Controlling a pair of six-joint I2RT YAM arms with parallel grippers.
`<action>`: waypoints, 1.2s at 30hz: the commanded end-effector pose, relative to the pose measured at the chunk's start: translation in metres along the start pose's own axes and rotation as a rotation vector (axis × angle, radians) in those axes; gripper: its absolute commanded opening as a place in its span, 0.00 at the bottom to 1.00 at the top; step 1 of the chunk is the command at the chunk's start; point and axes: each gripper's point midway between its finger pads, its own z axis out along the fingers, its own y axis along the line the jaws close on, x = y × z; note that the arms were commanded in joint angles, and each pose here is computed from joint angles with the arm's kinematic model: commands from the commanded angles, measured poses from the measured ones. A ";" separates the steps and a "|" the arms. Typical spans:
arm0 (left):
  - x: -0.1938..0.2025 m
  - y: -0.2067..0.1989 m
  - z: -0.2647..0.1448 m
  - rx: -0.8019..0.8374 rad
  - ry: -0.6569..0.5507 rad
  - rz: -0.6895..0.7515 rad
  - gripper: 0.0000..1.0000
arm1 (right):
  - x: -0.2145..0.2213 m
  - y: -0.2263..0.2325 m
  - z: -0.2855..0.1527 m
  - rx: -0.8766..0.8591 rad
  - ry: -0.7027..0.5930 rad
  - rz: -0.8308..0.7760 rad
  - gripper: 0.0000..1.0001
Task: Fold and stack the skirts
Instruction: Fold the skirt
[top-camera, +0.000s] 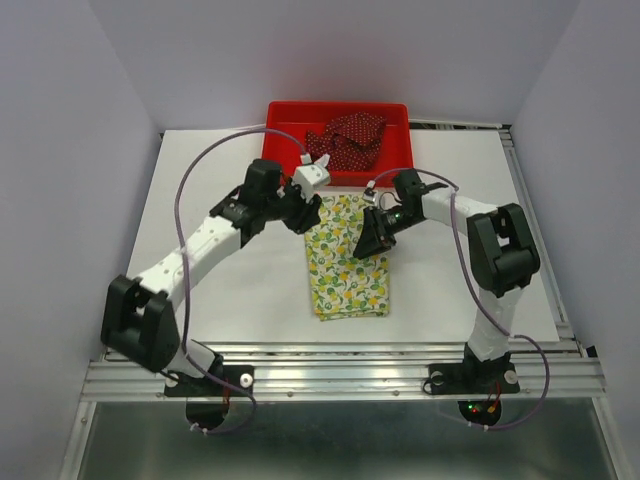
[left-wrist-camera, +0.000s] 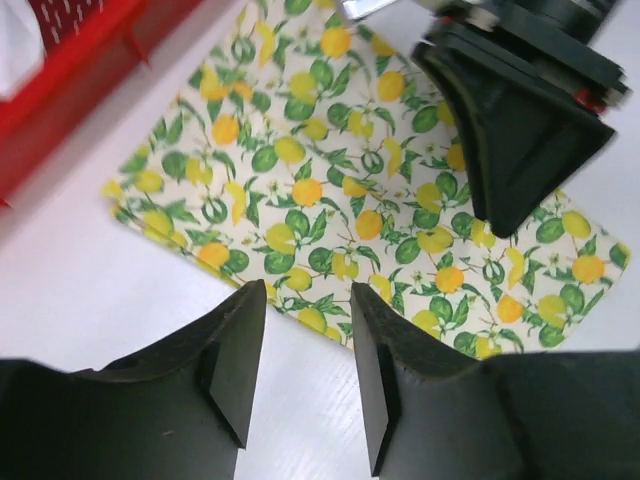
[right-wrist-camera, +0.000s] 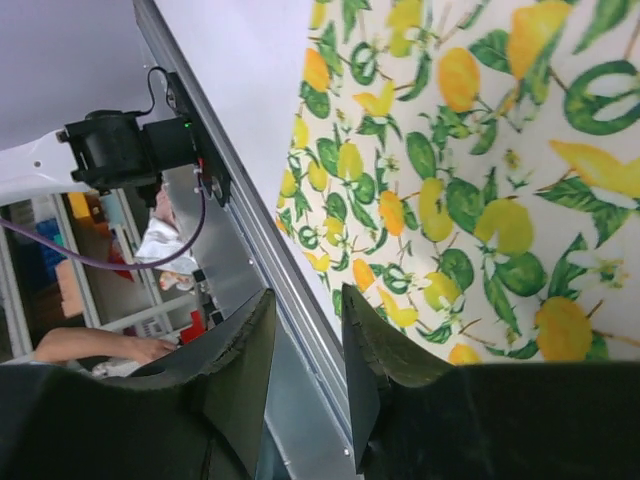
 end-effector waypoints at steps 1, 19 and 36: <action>0.019 -0.036 -0.027 -0.090 0.059 0.456 0.58 | 0.001 0.012 -0.011 0.034 -0.010 -0.089 0.38; 0.145 -0.186 0.014 0.100 0.311 0.849 0.68 | 0.075 -0.072 0.024 0.145 0.226 0.116 0.33; 0.215 -0.172 0.034 0.157 0.477 0.902 0.58 | 0.075 -0.081 0.023 0.182 0.233 0.094 0.31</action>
